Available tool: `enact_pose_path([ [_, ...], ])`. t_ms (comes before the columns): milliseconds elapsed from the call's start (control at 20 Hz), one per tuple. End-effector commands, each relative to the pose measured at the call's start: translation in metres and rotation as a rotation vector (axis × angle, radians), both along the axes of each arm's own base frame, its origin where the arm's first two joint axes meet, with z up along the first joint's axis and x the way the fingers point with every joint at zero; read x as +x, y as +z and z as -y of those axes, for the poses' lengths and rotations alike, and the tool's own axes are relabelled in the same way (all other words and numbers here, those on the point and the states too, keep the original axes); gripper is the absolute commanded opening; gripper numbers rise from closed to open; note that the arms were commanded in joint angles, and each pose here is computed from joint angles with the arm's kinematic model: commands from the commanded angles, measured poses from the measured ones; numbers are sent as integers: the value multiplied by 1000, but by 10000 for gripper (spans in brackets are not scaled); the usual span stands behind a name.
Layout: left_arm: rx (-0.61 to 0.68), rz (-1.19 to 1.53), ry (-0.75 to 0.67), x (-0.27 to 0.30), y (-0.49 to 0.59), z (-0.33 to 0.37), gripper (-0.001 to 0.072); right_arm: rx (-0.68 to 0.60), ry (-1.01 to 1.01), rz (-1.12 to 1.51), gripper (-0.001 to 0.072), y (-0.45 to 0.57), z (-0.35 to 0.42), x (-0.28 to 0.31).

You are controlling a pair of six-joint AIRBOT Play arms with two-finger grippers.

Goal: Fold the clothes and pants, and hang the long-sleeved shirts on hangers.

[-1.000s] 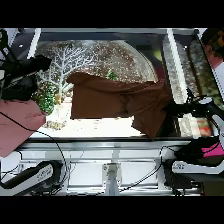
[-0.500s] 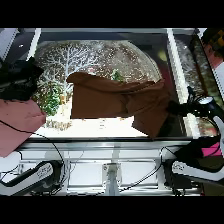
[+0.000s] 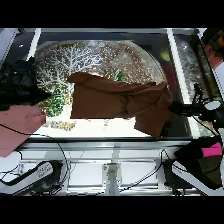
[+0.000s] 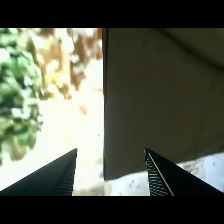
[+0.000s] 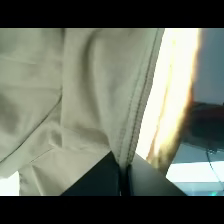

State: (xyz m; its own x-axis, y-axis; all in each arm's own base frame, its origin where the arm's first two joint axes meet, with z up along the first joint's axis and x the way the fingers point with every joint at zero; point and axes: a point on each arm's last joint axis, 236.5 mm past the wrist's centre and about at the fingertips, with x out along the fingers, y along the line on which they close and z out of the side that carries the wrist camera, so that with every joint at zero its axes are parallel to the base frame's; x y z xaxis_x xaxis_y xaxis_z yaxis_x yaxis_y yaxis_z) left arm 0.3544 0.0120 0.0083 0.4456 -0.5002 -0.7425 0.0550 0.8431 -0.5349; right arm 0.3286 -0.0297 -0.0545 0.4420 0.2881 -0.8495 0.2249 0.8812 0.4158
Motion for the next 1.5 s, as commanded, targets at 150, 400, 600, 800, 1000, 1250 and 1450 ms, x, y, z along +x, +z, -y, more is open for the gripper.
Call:
enact_pose_path([
  [150, -20, -100, -134, -48, -62, 43, 465, -6, -1, 14, 16, 4, 0, -1],
  [400, -5, -120, -243, -49, -76, 81, 465, -6, 0, 13, 16, 4, -1, -1],
  [600, 6, -161, -141, -36, -97, 70, 464, -4, 2, 11, 15, 4, -1, -2],
  [800, 0, -189, -128, -37, -108, 67, 463, -5, 2, 11, 15, 4, -1, -1],
  [1000, -13, -233, -132, -42, -123, 69, 462, -5, 2, 11, 16, 4, -1, -1],
  [1250, -50, -276, -132, -47, -132, 75, 461, -5, 1, 12, 16, 4, -1, -1],
  [1450, -66, -294, -187, -56, -130, 87, 460, -5, 1, 12, 16, 4, -1, -1],
])
